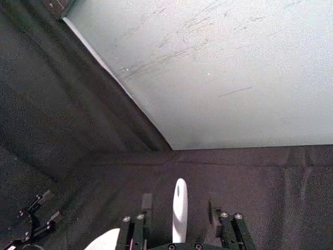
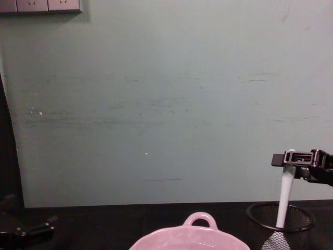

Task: Use the one hand to pick up the spoon and stir the clear water in the bowl.

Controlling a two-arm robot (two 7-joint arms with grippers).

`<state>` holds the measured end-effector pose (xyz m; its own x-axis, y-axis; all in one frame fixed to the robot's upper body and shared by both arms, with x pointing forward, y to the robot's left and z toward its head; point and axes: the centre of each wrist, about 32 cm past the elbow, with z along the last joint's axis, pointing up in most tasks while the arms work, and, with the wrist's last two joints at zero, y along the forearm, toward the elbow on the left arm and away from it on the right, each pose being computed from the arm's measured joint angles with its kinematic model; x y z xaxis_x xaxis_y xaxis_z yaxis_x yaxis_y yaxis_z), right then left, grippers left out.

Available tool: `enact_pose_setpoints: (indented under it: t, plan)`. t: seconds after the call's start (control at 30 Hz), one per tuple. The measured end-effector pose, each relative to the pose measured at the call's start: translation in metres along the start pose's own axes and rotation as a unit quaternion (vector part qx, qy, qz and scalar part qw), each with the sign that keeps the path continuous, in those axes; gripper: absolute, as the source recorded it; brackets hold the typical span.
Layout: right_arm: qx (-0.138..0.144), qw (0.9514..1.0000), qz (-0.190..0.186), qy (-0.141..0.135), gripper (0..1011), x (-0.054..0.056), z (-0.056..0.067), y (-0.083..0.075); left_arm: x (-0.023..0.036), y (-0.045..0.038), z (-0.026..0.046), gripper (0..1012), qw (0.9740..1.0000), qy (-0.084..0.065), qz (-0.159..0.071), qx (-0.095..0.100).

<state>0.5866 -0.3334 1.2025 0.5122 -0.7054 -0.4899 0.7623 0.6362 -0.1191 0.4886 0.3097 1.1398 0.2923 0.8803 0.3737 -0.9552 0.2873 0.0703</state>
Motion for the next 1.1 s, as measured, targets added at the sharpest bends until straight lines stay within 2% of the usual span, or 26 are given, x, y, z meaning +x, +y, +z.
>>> enact_pose_setpoints:
  t: [0.2, 0.23, 0.4, 0.47, 0.5, 0.57, 0.67, 0.8, 0.83, 0.93, 1.1]
  plan:
    - [0.0, 1.0, -0.001, 0.0, 514, 0.0, 0.0, 0.0, 0.0, 0.0, 0.0, 1011, 1.0, 0.0, 0.0, 0.0]
    - [0.0, 1.0, -0.001, 0.0, 451, 0.0, 0.0, 0.0, 0.0, 0.0, 0.0, 1011, 1.0, 0.0, 0.0, 0.0]
    - [-0.001, 1.0, -0.001, 0.0, 311, 0.0, 0.0, 0.0, 0.0, 0.0, 0.0, 1011, 1.0, 0.0, 0.0, 0.0]
    - [-0.001, 1.0, -0.001, 0.0, 216, 0.0, 0.0, 0.0, 0.0, 0.0, 0.0, 1011, 1.0, 0.0, 0.0, 0.0]
    - [-0.001, 1.0, -0.001, 0.0, 216, 0.0, 0.0, 0.0, 0.0, 0.0, 0.0, 1011, 1.0, 0.0, 0.0, 0.0]
    - [-0.001, 1.0, -0.001, 0.0, 142, 0.0, 0.0, 0.0, 0.0, 0.0, 0.0, 1011, 1.0, 0.0, 0.0, 0.0]
    - [-0.001, 1.0, -0.001, 0.0, 127, 0.0, 0.0, 0.0, 0.0, 0.0, 0.0, 1012, 1.0, 0.0, 0.0, 0.0]
    - [0.017, 0.9987, 0.007, -0.047, 126, -0.012, 0.003, -0.009, 0.0, 0.0, 0.0, 1011, 1.0, 0.0, 0.0, 0.0]
    - [0.017, 0.9987, 0.007, -0.047, 127, -0.012, 0.003, -0.009, 0.0, 0.0, 0.0, 1011, 1.0, 0.0, 0.0, 0.0]
    - [0.032, 0.9955, 0.015, -0.088, 127, -0.024, 0.008, -0.018, 0.0, 0.0, 0.0, 1011, 1.0, 0.0, 0.0, 0.0]
    - [0.046, 0.9903, 0.027, -0.128, 127, -0.039, 0.016, -0.027, 0.0, 0.0, 0.0, 1011, 1.0, 0.0, 0.0, 0.0]
